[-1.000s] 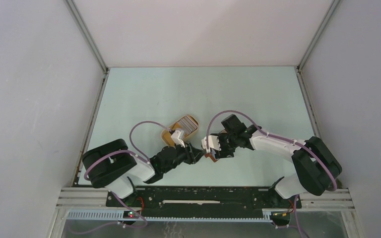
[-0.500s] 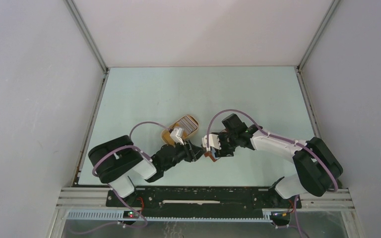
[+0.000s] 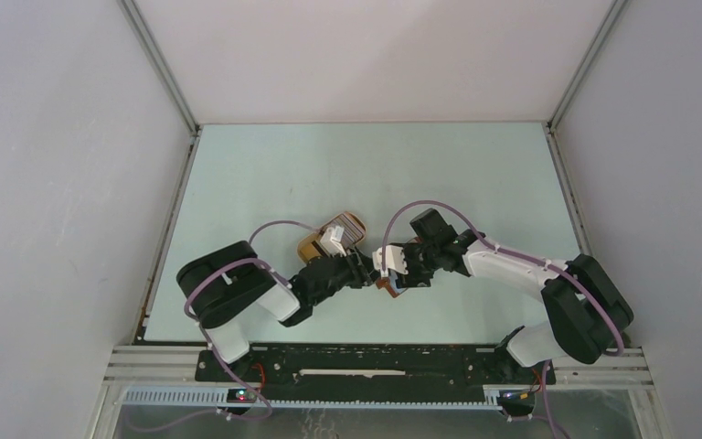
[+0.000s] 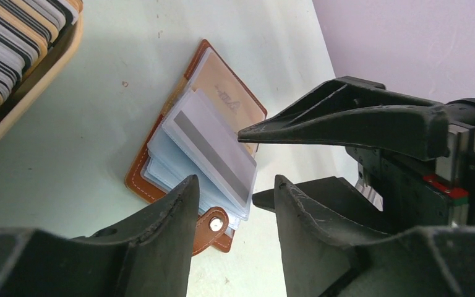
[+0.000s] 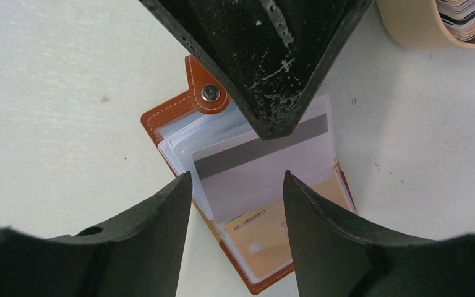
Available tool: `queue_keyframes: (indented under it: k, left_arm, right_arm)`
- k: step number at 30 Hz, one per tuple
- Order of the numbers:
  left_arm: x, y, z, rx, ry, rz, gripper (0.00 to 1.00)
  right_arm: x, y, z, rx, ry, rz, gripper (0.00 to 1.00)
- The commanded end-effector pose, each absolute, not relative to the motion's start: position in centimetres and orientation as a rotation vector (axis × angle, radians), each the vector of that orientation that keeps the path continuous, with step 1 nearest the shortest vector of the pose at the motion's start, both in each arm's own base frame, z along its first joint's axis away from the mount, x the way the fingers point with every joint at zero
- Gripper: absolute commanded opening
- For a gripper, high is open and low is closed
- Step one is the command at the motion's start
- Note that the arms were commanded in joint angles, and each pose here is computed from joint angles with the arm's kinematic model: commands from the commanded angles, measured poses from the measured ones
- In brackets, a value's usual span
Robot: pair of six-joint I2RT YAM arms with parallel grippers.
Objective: Put the credit cards into the card holder
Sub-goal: Turn over the card slot in the card holder.
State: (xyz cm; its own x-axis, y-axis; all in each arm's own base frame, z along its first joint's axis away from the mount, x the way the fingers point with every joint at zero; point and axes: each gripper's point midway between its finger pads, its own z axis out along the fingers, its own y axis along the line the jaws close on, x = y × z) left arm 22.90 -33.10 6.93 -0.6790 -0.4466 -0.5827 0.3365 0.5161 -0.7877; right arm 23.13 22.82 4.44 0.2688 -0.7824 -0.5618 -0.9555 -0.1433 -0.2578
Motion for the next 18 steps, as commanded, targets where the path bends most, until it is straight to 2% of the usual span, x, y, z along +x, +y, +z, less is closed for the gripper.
queue_keyframes:
  k: [1, 18]
  left_arm:
    - [24.1, -33.8, 7.2, -0.142, 1.952, -1.245, 0.54]
    - [25.6, -34.5, 6.2, -0.234, 1.981, -1.251, 0.56]
  right_arm:
    - [23.7, 23.0, 5.6, -1.933, 1.544, 0.38, 0.64]
    - [23.7, 23.0, 5.6, -1.935, 1.541, 0.381, 0.64]
